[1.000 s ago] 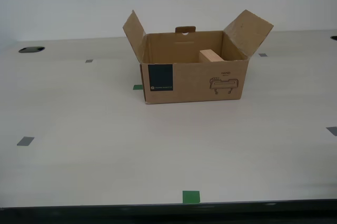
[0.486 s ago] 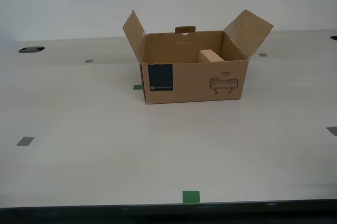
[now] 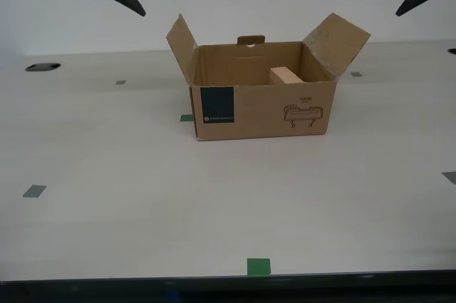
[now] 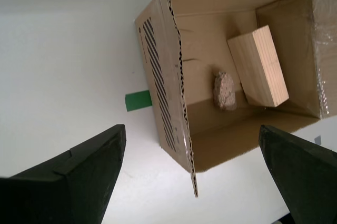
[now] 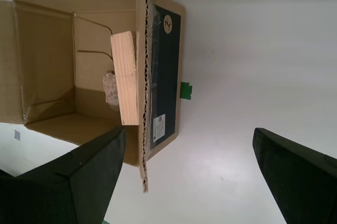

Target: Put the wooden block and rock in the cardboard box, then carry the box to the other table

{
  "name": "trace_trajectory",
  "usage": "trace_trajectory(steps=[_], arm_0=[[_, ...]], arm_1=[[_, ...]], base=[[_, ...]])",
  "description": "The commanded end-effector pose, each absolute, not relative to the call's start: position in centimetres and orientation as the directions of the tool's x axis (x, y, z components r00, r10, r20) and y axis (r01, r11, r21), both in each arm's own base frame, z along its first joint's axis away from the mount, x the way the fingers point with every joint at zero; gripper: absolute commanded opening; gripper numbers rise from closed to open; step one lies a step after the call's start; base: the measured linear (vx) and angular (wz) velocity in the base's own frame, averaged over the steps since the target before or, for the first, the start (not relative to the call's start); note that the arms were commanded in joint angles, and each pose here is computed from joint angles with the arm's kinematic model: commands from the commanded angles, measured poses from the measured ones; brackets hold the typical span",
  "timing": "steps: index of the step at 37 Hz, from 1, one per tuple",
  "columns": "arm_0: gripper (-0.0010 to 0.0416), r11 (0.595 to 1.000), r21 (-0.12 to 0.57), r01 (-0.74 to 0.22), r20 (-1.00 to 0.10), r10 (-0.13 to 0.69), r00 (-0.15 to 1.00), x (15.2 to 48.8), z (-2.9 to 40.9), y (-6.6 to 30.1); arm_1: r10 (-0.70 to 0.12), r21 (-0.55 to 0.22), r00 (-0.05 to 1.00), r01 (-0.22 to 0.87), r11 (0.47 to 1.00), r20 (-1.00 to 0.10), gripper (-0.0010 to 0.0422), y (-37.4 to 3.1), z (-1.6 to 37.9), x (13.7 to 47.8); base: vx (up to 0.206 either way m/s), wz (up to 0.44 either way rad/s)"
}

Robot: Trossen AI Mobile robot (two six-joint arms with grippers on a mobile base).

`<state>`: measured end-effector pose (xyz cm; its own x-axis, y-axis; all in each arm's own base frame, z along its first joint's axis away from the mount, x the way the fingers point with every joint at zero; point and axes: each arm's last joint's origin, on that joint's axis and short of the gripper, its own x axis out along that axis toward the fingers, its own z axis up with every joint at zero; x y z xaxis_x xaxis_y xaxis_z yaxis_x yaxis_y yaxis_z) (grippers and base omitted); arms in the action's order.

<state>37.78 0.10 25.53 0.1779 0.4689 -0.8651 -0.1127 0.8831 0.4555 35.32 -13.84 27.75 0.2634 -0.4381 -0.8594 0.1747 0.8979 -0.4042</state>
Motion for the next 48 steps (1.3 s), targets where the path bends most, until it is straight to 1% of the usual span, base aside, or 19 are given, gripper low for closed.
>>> trace_trajectory(steps=[1,8,17,22,26,31,39,43,48], arm_0=[[0.0334,0.877,0.465,-0.122,-0.866,0.479,0.142,38.3,24.4,0.9],[0.0347,0.870,0.467,-0.160,-0.868,0.485,0.105,39.2,23.0,2.9],[0.0354,0.857,0.465,-0.220,-0.861,0.496,0.113,40.6,22.9,5.0],[0.0348,0.856,0.468,-0.222,-0.862,0.497,0.097,41.3,22.1,5.5],[0.0340,0.854,0.472,-0.219,-0.863,0.499,0.084,41.8,21.3,5.6],[0.0325,0.834,0.505,-0.222,-0.845,0.530,0.070,41.8,20.8,5.9],[0.0305,0.831,0.508,-0.228,-0.841,0.536,0.077,41.9,20.6,6.0],[0.0304,0.830,0.508,-0.230,-0.840,0.537,0.082,41.9,20.2,6.1],[0.0316,0.829,0.509,-0.232,-0.840,0.538,0.079,41.8,19.9,6.3]], arm_1=[[-0.447,-0.412,0.281,0.176,0.894,-0.849,0.0343,-13.9,27.6,35.5],[-0.453,-0.423,0.300,0.161,0.892,-0.840,0.0343,-13.9,27.2,35.7],[-0.453,-0.431,0.302,0.140,0.891,-0.839,0.0343,-13.9,26.3,35.8],[-0.450,-0.432,0.284,0.129,0.893,-0.846,0.0343,-14.1,25.1,36.4],[-0.460,-0.444,0.247,0.121,0.888,-0.853,0.0343,-14.5,23.7,37.2],[-0.489,-0.475,0.195,0.118,0.872,-0.850,0.0343,-15.1,21.9,38.4],[-0.488,-0.474,0.186,0.115,0.873,-0.853,0.0343,-15.8,20.6,40.1],[-0.487,-0.473,0.182,0.116,0.873,-0.854,0.0343,-16.0,20.3,40.4],[-0.485,-0.471,0.168,0.118,0.874,-0.859,0.0343,-16.4,19.8,40.4]], base=[[0.000,0.000],[0.000,0.000],[0.000,0.000],[0.000,0.000],[0.000,0.000],[0.000,0.000],[0.000,0.000],[0.000,0.000],[0.000,0.000]])
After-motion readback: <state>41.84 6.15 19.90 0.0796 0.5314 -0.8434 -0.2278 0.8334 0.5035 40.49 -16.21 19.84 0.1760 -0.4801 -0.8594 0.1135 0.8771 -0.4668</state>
